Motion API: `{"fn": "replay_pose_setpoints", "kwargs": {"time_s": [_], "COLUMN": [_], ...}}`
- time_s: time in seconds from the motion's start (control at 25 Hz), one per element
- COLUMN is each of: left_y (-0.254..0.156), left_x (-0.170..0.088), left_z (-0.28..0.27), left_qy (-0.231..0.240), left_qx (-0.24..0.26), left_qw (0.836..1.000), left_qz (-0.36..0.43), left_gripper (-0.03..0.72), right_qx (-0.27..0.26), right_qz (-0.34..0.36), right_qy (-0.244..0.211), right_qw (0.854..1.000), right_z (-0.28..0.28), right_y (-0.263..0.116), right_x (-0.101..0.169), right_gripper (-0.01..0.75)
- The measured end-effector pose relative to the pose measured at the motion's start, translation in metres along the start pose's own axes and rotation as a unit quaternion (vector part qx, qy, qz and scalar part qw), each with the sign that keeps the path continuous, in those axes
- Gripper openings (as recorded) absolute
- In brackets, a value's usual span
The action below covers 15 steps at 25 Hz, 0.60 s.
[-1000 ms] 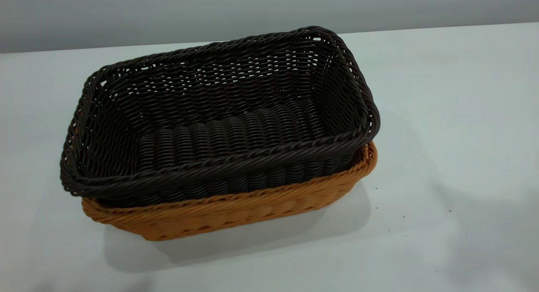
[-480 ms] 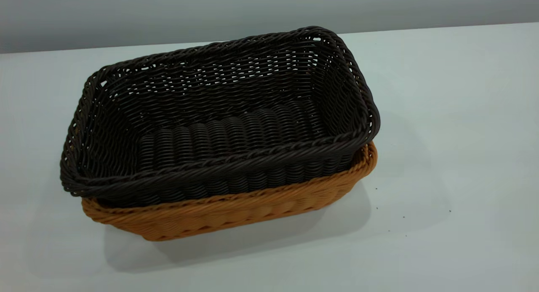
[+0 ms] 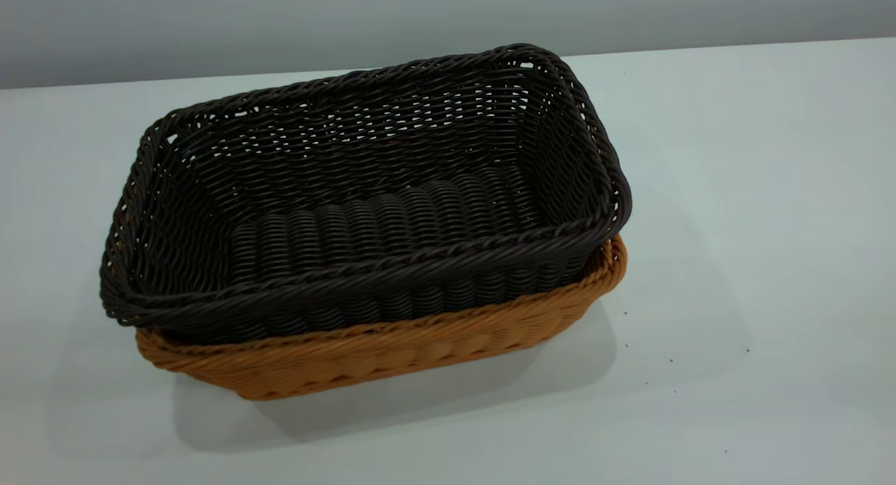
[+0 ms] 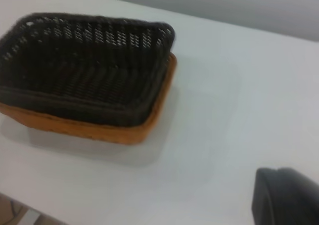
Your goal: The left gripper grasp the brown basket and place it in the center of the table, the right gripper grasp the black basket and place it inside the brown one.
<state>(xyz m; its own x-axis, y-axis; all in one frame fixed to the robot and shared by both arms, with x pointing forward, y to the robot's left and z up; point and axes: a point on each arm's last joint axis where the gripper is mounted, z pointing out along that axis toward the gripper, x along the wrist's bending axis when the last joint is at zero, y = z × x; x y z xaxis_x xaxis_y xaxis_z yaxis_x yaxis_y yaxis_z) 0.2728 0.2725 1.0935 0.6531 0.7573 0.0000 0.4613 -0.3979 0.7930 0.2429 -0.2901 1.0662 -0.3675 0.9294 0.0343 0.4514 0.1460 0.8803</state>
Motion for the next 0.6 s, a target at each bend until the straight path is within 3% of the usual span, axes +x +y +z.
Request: {"fn": "replay_pose_setpoints", "kwargs": {"time_s": [0.36,0.6], "left_y": [-0.038,-0.054], "left_x": [0.0,-0.004], "left_z": [0.012,0.012], "left_qy": [0.0,-0.02], "left_qx": [0.027,-0.006], "left_qw": [1.0,1.0], "left_qz": [0.0,-0.011], "left_gripper": [-0.001,-0.001], "right_qx": [-0.012,-0.001], "right_qz": [0.017,-0.008], "right_qy": [-0.008,-0.009], "right_qw": [1.0,1.0], "right_z": [-0.002,0.0], "right_y": [-0.017,-0.02], "right_x": [-0.001,-0.001], "right_gripper": [0.004,0.004]}}
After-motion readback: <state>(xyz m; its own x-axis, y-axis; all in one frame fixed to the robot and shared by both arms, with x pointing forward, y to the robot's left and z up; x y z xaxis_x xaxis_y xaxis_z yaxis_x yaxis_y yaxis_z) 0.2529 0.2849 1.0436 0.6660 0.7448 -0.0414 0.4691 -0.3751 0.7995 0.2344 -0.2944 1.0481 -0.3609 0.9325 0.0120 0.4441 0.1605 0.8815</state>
